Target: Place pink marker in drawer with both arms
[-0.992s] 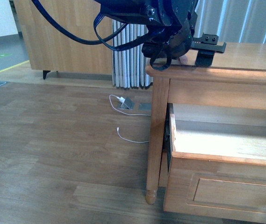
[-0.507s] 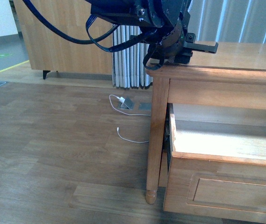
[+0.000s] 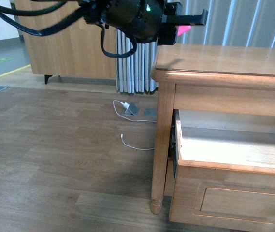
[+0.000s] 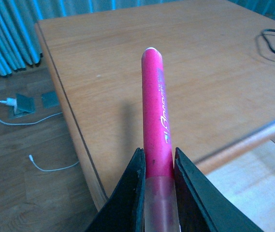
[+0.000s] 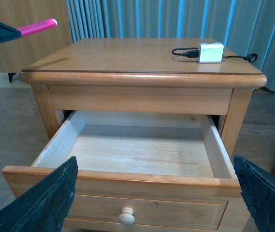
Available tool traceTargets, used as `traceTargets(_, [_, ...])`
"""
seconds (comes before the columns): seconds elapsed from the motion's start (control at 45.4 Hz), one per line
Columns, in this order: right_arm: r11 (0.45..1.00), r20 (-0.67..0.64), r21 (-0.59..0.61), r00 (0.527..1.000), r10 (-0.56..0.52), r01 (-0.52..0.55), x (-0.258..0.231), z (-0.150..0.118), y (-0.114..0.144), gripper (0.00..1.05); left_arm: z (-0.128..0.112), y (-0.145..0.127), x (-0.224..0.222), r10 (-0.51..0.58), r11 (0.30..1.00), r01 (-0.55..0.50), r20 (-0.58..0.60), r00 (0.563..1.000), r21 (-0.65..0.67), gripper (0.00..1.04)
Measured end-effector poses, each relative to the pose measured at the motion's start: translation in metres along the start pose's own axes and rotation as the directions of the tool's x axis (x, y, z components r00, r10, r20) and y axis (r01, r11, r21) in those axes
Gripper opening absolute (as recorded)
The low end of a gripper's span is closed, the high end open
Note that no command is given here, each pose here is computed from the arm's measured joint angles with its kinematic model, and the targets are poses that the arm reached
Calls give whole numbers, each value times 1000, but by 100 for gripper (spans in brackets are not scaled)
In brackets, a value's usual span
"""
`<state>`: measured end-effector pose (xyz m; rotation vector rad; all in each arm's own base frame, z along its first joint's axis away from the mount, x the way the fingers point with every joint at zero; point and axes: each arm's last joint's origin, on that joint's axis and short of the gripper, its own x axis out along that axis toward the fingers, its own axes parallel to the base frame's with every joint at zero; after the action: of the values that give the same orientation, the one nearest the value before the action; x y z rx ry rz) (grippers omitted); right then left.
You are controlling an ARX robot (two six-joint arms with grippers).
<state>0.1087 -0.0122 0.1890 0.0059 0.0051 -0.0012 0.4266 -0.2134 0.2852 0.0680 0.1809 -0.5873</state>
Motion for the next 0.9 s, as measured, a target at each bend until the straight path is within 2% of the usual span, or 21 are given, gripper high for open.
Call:
traceTargets(0.132, [1000, 0, 0, 1000, 0, 0, 0, 0, 0, 96, -19, -14, -29, -178, 981, 183, -69, 982, 70, 15])
traceTargets(0.265, [1000, 0, 0, 1000, 0, 0, 0, 0, 0, 96, -48, -31, -31, -239, 958, 259, -158, 958, 122, 15])
traceTargets(0.485, [1000, 0, 0, 1000, 0, 0, 0, 0, 0, 96, -61, -51, -17, -259, 940, 293, -194, 946, 173, 15])
traceTargets(0.904, [1000, 0, 0, 1000, 0, 0, 0, 0, 0, 96, -102, -83, 35, -259, 937, 310, -274, 926, 164, 15])
